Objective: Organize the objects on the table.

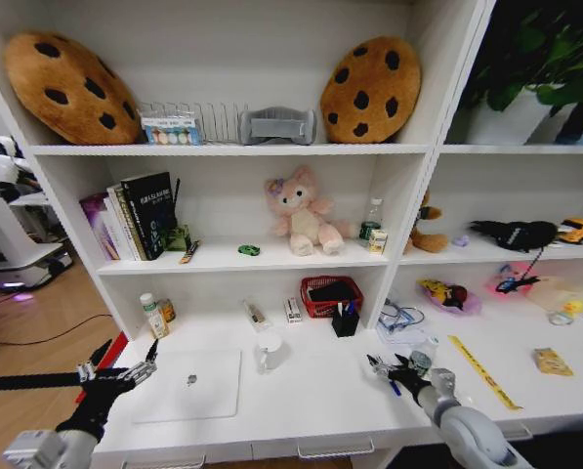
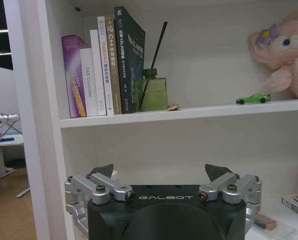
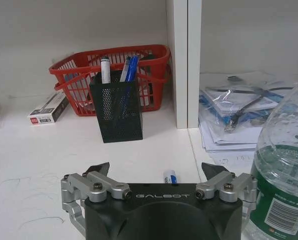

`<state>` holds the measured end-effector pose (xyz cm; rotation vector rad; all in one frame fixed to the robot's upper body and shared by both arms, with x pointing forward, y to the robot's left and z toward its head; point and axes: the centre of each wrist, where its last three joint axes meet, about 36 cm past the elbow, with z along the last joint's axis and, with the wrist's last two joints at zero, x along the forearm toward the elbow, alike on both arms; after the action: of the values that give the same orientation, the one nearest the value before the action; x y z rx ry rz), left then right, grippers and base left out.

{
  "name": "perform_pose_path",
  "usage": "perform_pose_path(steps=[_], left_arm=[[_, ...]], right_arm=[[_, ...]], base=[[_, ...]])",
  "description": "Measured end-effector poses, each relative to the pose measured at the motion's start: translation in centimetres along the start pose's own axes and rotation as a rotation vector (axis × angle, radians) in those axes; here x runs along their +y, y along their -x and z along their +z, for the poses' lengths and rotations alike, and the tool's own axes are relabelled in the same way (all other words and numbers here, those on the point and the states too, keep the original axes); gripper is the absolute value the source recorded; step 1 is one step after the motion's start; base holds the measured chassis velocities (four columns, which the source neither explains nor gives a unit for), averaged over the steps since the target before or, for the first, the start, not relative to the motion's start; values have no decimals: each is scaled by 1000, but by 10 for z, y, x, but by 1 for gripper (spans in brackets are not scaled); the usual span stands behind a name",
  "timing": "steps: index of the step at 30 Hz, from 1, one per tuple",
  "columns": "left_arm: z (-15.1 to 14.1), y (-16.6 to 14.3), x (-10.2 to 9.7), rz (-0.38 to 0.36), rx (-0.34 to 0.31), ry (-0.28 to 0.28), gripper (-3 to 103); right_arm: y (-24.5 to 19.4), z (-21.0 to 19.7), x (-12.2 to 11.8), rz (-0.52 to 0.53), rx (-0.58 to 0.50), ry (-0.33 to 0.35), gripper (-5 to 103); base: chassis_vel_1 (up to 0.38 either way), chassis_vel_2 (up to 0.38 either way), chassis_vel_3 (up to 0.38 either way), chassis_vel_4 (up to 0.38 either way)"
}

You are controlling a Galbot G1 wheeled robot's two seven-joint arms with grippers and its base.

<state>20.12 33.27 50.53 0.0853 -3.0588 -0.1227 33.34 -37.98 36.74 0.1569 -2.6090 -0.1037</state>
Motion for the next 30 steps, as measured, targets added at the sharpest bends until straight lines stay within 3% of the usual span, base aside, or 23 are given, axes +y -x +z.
perform_pose_path(steps=[5,12,14,18,19,21,27,30], left_arm=[[0,0,0,0,0,0,100],[0,0,0,0,0,0,100],[0,0,0,0,0,0,100],[0,0,0,0,0,0,100],[0,0,0,0,0,0,100],[0,0,0,0,0,0,100],[0,0,0,0,0,0,100],[0,0,0,0,0,0,100]], right_arm=[[6,2,-1,9,18,12,103],[9,6,-3,10,41,22,89],[11,7,-4,9,45,22,84],[17,9,-9,17,67,9,62],[17,9,-9,17,67,9,62],[18,10,-12,17,78,-1,51],[20,11,-19,-13,89,-29,44],[22,9,-20,-22,93,-33,29]], base=[[0,0,0,0],[0,0,0,0],[0,0,0,0],[0,0,0,0],[0,0,0,0],[0,0,0,0],[0,0,0,0],[0,0,0,0]])
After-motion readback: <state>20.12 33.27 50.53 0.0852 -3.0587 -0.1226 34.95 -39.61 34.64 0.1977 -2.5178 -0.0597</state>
